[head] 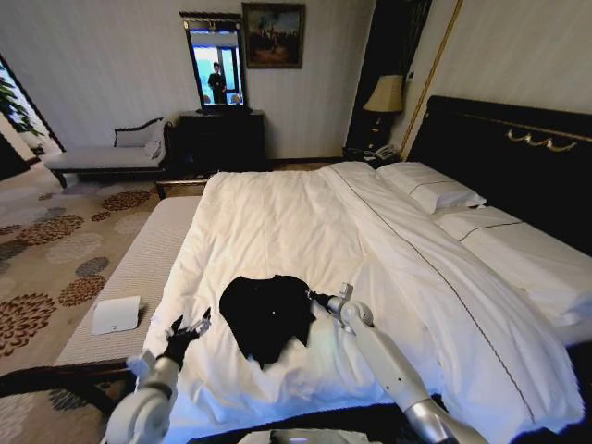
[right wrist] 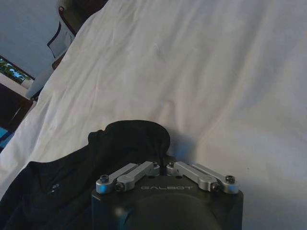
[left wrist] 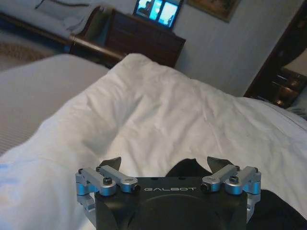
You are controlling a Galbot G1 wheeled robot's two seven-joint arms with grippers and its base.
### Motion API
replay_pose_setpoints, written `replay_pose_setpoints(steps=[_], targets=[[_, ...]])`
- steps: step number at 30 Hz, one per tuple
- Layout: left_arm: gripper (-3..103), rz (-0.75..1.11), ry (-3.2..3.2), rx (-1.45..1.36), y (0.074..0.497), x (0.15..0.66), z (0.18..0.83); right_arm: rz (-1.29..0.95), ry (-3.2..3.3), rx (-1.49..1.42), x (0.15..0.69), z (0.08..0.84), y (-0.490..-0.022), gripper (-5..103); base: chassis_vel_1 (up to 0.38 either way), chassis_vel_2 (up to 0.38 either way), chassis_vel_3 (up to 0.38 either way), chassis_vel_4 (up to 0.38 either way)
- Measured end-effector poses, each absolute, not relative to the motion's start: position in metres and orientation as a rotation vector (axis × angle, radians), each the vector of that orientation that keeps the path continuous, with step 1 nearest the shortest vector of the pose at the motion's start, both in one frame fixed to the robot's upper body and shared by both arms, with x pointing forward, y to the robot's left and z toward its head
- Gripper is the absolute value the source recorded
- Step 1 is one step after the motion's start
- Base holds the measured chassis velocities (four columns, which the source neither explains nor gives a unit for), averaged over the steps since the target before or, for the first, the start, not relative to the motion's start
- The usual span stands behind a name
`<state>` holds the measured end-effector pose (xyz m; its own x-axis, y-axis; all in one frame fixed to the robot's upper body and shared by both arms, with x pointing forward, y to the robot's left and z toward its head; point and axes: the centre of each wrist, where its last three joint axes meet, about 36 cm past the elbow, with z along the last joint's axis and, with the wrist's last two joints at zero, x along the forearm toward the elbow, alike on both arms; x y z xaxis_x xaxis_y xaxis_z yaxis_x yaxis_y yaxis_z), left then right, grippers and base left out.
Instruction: Fold the clothes on the bed.
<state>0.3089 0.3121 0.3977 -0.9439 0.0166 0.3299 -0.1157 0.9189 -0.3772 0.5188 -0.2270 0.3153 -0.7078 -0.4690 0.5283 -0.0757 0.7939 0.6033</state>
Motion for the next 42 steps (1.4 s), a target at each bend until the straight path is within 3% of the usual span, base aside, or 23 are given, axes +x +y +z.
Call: replay_pose_setpoints(steps=[8,26,29,31,32,33,35,37,38,42], targets=[[100,0.62,-2.645,0.03,0.316,0.369,0.36,-0.718,-2.281,0.418,0.515,0.321,-0.22,1,0.0,0.0,0.0,0.0],[99,0.608,-2.593,-0.002,0.297,0.422,0.325,-0.715,-2.288,0.41,0.519,0.324,-0.221,1,0.0,0.0,0.0,0.0],[88,0.601,-2.584,-0.011,0.292,0.429,0.322,-0.717,-2.29,0.405,0.52,0.324,-0.222,1,0.0,0.0,0.0,0.0],[88,0.6,-2.581,-0.012,0.291,0.43,0.321,-0.718,-2.29,0.404,0.52,0.324,-0.223,1,0.0,0.0,0.0,0.0],[76,0.598,-2.578,-0.012,0.29,0.43,0.32,-0.719,-2.291,0.402,0.52,0.325,-0.223,1,0.0,0.0,0.0,0.0],[76,0.599,-2.575,-0.01,0.29,0.43,0.319,-0.72,-2.291,0.401,0.52,0.325,-0.223,1,0.0,0.0,0.0,0.0],[66,0.602,-2.57,-0.008,0.289,0.43,0.317,-0.721,-2.291,0.399,0.52,0.324,-0.224,1,0.0,0.0,0.0,0.0],[66,0.603,-2.568,-0.007,0.288,0.429,0.316,-0.721,-2.292,0.399,0.52,0.324,-0.224,1,0.0,0.0,0.0,0.0],[55,0.604,-2.565,-0.008,0.287,0.428,0.315,-0.722,-2.292,0.397,0.52,0.324,-0.225,1,0.0,0.0,0.0,0.0],[44,0.602,-2.563,-0.016,0.285,0.427,0.313,-0.724,-2.29,0.395,0.52,0.323,-0.224,1,0.0,0.0,0.0,0.0]])
